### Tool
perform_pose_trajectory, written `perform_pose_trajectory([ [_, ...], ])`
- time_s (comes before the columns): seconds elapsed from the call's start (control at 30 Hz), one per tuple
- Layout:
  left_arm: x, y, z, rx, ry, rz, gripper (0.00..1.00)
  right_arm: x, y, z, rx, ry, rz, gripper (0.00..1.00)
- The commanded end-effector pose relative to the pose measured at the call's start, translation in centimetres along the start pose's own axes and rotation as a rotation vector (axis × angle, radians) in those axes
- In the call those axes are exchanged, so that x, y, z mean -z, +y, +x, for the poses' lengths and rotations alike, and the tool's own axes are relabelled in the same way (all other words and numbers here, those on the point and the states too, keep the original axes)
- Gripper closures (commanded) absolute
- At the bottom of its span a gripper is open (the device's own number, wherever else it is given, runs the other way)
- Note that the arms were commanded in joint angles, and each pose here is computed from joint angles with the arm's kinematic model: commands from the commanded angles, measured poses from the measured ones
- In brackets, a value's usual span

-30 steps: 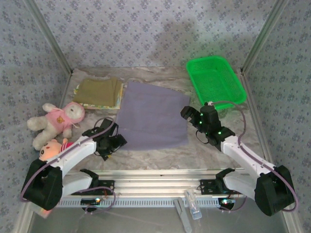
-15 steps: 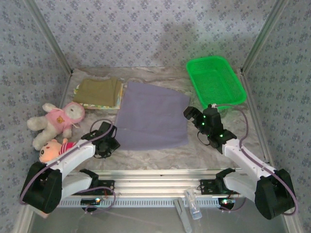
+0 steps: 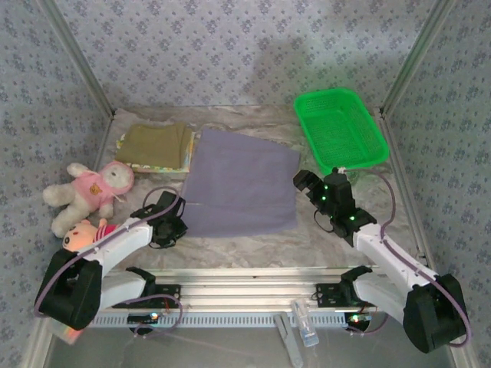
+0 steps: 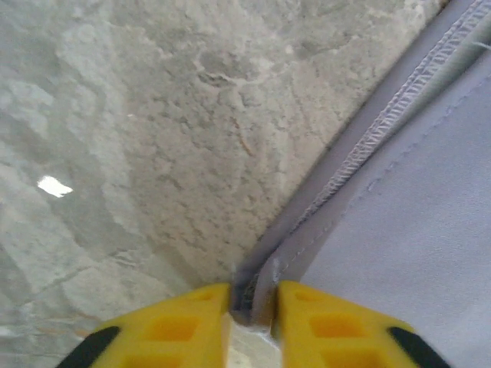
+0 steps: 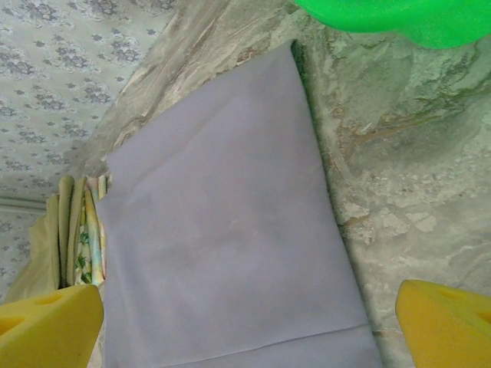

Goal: Fold and stack the skirts

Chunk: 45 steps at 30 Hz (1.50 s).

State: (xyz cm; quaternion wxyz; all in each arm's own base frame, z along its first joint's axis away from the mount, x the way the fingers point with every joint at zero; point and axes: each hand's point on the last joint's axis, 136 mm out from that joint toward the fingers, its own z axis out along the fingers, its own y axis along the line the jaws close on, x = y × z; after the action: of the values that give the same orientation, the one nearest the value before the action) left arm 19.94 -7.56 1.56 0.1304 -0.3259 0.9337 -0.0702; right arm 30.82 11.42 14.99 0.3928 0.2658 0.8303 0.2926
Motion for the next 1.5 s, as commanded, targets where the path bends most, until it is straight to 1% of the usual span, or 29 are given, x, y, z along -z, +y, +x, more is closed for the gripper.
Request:
perform_pose_trajectory([
  [0.0, 0.2, -1.7, -0.9, 0.009, -0.019, 0.039, 0.9, 0.3, -2.3, 1.1, 0.042, 0.047, 0.076, 0.0],
  [0.1, 0.0, -2.0, -0.8, 0.016, -0.008, 0.046, 1.0, 0.5, -3.8, 2.6, 0.1, 0.128, 0.123, 0.0],
  [0.2, -0.2, -2.0, -0.5, 0.014, 0.011, 0.034, 1.0, 1.1, -5.5, 4.8, 0.14, 0.235, 0.162, 0.0],
  [0.27, -0.4, -1.7, -0.4, 0.013, 0.019, 0.023, 1.0, 1.7, -6.8, 5.8, 0.147, 0.281, 0.197, 0.0],
  [0.3, -0.5, -1.6, -0.3, 0.015, 0.022, 0.02, 1.0, 2.0, -7.3, 6.3, 0.149, 0.307, 0.203, 0.02],
  [0.43, -0.7, -1.4, 0.0, 0.02, 0.031, 0.021, 1.0, 2.2, -7.7, 7.6, 0.16, 0.354, 0.152, 0.16],
  [0.57, -0.7, -1.5, 0.0, 0.022, 0.033, 0.027, 1.0, 1.6, -7.2, 8.4, 0.16, 0.382, 0.103, 0.35],
  [0.63, -0.7, -1.6, 0.0, 0.021, 0.033, 0.027, 1.0, 1.1, -6.6, 8.9, 0.147, 0.414, 0.067, 0.42],
  [0.8, -0.7, -1.5, 0.1, 0.019, 0.036, 0.024, 1.0, 0.4, -6.1, 10.8, 0.134, 0.505, 0.039, 0.5],
  [0.93, -0.8, -1.4, 0.2, 0.021, 0.041, 0.021, 1.0, 0.1, -6.1, 12.4, 0.147, 0.563, 0.041, 0.54],
  [1.03, -0.8, -1.4, 0.2, 0.021, 0.04, 0.023, 1.0, -0.3, -5.7, 12.9, 0.158, 0.574, 0.034, 0.57],
  [1.3, -0.9, -1.5, 0.2, 0.016, 0.046, 0.021, 1.0, -1.3, -6.3, 13.2, 0.18, 0.568, 0.095, 0.56],
  [1.37, -0.9, -1.5, 0.3, 0.015, 0.047, 0.02, 1.0, -1.4, -6.2, 13.3, 0.183, 0.571, 0.094, 0.56],
  [1.47, -0.9, -1.5, 0.3, 0.013, 0.047, 0.019, 1.0, -1.7, -5.3, 13.6, 0.178, 0.588, 0.045, 0.56],
])
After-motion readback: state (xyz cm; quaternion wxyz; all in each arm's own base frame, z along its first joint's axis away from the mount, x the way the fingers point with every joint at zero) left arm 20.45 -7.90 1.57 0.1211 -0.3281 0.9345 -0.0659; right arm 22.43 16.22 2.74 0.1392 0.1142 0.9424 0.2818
